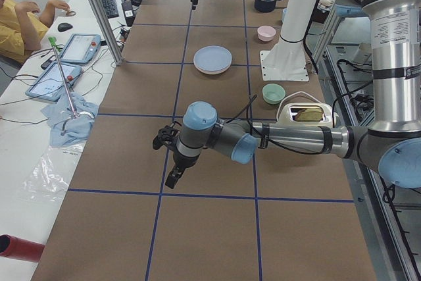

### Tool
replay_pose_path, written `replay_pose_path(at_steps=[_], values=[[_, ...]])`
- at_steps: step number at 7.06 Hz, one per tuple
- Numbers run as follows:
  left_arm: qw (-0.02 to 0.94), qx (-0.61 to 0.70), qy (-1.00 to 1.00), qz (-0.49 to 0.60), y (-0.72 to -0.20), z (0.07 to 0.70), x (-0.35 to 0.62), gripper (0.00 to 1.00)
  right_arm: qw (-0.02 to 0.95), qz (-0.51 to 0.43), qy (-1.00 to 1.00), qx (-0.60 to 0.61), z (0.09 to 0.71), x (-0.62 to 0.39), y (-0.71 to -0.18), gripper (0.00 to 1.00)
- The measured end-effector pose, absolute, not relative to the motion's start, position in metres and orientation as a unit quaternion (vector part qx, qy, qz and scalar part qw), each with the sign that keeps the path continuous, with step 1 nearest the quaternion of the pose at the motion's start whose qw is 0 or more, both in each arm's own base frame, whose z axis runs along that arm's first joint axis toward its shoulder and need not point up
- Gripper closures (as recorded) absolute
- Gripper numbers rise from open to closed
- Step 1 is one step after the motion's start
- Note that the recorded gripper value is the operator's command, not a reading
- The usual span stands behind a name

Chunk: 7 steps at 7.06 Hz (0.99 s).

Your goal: Stack three plates with pink and blue

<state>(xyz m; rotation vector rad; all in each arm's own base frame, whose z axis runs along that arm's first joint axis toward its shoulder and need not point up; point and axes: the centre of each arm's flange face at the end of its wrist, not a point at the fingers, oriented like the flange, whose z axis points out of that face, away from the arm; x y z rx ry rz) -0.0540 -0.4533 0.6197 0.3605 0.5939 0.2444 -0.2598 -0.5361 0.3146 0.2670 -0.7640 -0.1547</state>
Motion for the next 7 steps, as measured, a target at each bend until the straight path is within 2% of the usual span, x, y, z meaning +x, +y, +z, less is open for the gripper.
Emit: replay_pose_path(at_steps=[3, 5, 7], values=[[0.930, 0.024, 0.362, 0.062, -0.435, 0.651, -0.063, 0.00, 0.916, -0.128, -0.368, 0.095, 0.422, -0.119, -0.552, 0.00], [0.913, 0.006, 0.404, 0.051, -0.432, 0.646, -0.058, 0.00, 0.924, -0.118, -0.361, 0.042, 0.519, -0.066, -0.509, 0.00], [0.908, 0.028, 0.414, 0.060, -0.440, 0.624, -0.057, 0.00, 0.929, -0.103, -0.354, 0.028, 0.580, -0.001, -0.465, 0.00]])
